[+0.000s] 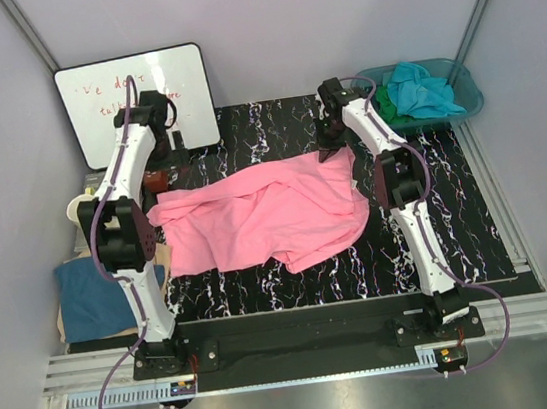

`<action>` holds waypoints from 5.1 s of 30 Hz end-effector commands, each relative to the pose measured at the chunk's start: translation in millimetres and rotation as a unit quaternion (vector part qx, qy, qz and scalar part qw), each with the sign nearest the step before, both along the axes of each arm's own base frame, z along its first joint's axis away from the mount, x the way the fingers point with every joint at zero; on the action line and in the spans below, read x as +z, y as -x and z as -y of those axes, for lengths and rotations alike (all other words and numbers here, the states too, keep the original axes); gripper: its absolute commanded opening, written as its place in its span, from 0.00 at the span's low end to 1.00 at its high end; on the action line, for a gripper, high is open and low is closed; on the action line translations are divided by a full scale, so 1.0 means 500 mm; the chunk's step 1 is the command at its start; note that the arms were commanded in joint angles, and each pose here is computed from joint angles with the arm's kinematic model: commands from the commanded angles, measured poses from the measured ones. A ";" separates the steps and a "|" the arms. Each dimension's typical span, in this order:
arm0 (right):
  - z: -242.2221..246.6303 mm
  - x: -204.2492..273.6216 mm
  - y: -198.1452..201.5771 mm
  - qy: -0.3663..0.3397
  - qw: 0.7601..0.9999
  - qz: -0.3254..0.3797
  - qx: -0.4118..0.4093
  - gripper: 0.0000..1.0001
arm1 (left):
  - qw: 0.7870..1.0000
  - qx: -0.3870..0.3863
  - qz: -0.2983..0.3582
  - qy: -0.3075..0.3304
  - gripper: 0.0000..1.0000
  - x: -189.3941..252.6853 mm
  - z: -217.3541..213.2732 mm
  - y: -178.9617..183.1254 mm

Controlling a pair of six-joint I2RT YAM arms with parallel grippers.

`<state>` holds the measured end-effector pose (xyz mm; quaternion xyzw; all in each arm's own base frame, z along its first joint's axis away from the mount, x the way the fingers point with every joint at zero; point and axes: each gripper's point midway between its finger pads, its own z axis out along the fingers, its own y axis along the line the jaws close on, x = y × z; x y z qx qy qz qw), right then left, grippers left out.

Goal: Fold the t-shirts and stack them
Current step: Fold the tshirt

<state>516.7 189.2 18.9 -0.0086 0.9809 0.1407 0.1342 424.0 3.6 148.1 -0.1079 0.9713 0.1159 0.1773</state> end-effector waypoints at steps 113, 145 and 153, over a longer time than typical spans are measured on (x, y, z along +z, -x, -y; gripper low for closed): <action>-0.163 -0.025 0.541 0.209 0.952 0.025 0.222 0.08 | 0.961 -0.094 -0.251 0.068 0.00 -0.330 0.232 0.320; 0.039 0.240 0.790 0.185 0.957 -0.092 0.204 0.00 | 0.958 -0.097 -0.266 0.044 0.00 -0.334 0.228 0.297; 0.001 0.277 0.816 0.145 0.956 -0.142 0.210 0.60 | 0.956 -0.095 -0.275 0.036 0.00 -0.335 0.223 0.298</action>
